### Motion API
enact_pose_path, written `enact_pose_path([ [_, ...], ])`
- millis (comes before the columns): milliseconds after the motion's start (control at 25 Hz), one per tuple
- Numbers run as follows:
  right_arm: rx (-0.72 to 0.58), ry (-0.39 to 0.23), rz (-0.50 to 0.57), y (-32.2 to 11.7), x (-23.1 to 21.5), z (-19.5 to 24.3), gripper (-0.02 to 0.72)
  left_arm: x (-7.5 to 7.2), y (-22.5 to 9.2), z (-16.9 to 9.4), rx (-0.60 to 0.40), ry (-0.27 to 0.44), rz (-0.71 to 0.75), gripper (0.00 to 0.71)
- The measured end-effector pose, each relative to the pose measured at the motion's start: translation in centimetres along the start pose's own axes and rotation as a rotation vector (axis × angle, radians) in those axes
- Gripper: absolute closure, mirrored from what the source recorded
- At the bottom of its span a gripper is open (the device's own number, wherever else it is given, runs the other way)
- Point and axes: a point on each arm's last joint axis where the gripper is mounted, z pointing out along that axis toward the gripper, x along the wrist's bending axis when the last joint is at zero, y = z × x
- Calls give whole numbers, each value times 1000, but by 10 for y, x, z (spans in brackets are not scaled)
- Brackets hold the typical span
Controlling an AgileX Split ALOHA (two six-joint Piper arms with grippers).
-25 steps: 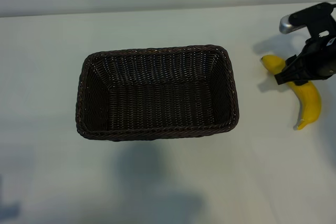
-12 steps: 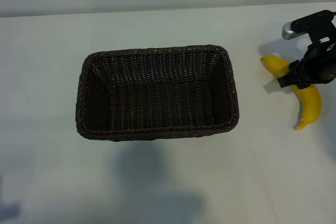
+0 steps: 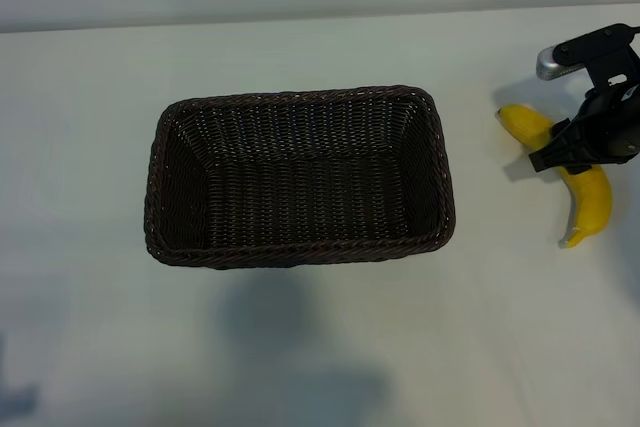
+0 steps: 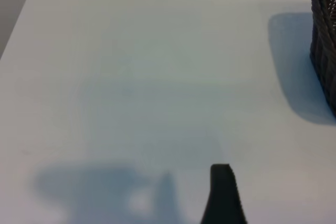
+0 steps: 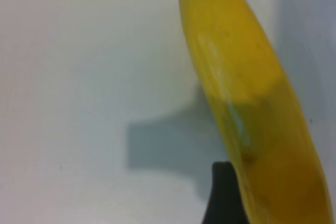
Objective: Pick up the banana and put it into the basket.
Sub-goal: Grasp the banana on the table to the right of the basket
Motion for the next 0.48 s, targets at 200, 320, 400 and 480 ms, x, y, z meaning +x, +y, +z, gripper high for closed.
enact_pose_path([
  [200,51,13,3,-8,1,16,187,0,0,0,0,0,0,171],
  [320,62,16,8,-10,2,19,188,0,0,0,0,0,0,171],
  [400,62,16,8,-10,2,19,209,0,0,0,0,0,0,171],
  [480,62,16,10,-10,2,19,256,0,0,0,0,0,0,171],
])
